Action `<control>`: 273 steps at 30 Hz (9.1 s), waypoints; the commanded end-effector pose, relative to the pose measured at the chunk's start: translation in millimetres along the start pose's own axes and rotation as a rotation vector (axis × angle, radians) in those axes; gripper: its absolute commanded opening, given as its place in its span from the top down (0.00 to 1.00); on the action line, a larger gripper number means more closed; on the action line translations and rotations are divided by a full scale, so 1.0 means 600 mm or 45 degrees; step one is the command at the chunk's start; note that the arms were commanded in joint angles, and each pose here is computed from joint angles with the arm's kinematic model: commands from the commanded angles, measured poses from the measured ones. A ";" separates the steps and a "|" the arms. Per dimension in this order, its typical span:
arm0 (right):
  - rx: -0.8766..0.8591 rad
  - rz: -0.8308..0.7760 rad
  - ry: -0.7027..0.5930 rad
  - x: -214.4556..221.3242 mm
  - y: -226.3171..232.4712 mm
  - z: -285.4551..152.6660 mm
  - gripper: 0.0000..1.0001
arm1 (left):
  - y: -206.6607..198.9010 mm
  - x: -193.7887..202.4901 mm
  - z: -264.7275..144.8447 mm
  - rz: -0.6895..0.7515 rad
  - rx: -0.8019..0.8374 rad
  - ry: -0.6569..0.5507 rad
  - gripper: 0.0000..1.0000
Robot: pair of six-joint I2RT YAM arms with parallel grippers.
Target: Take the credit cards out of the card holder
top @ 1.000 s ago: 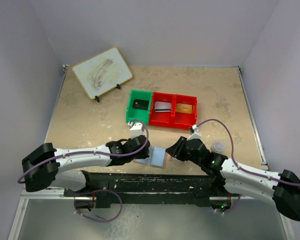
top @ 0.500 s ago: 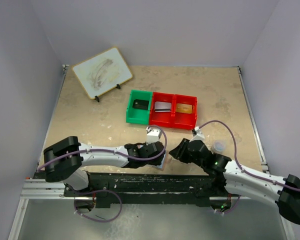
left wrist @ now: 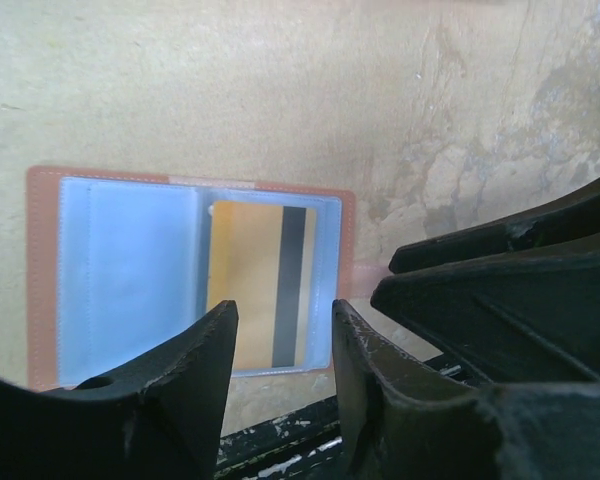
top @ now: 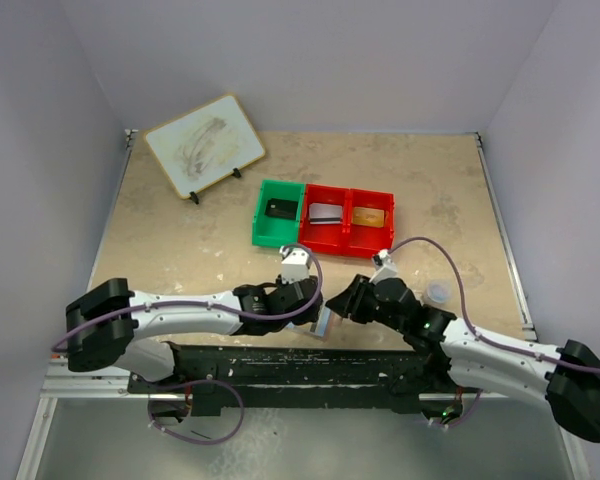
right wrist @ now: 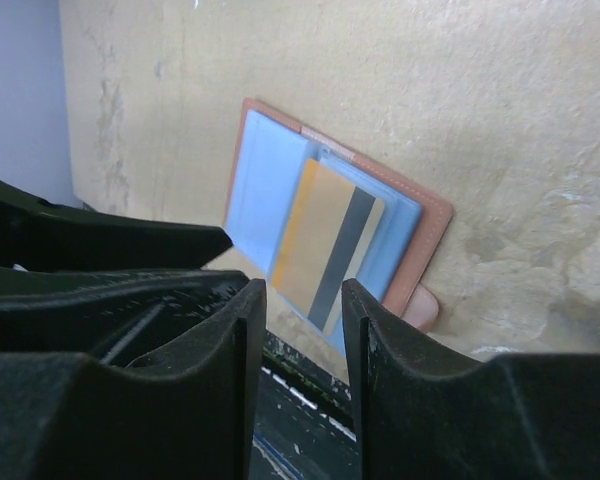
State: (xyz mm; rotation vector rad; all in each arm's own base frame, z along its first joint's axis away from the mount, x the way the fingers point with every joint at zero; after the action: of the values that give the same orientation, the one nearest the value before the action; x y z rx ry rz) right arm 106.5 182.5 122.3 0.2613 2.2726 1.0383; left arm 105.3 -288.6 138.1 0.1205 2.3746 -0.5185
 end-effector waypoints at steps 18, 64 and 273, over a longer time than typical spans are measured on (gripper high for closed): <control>0.327 -0.177 0.171 0.009 -0.014 0.080 0.53 | 0.108 0.008 0.027 0.006 -0.252 0.022 0.52; 0.374 -0.210 0.182 0.010 -0.022 0.083 0.47 | 0.112 0.005 0.003 -0.174 -0.225 -0.041 1.00; -0.197 0.392 0.085 0.014 -0.043 0.112 0.83 | 0.072 -0.029 0.091 0.107 -0.158 0.142 0.86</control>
State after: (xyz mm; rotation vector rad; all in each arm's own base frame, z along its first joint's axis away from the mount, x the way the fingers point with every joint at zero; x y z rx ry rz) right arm 136.5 204.2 59.2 0.5616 2.2768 1.3794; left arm 163.2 -269.8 95.5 0.2112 2.4839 -0.2973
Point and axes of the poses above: each gripper's point midway between its finger pads, its own z axis out along the fingers, its own y axis along the line the jaws close on, x = y × z, the point moved 9 cm from there along -z, back along the fingers, and after that the axes turned 1 degree about z, right-handed, at the moved point
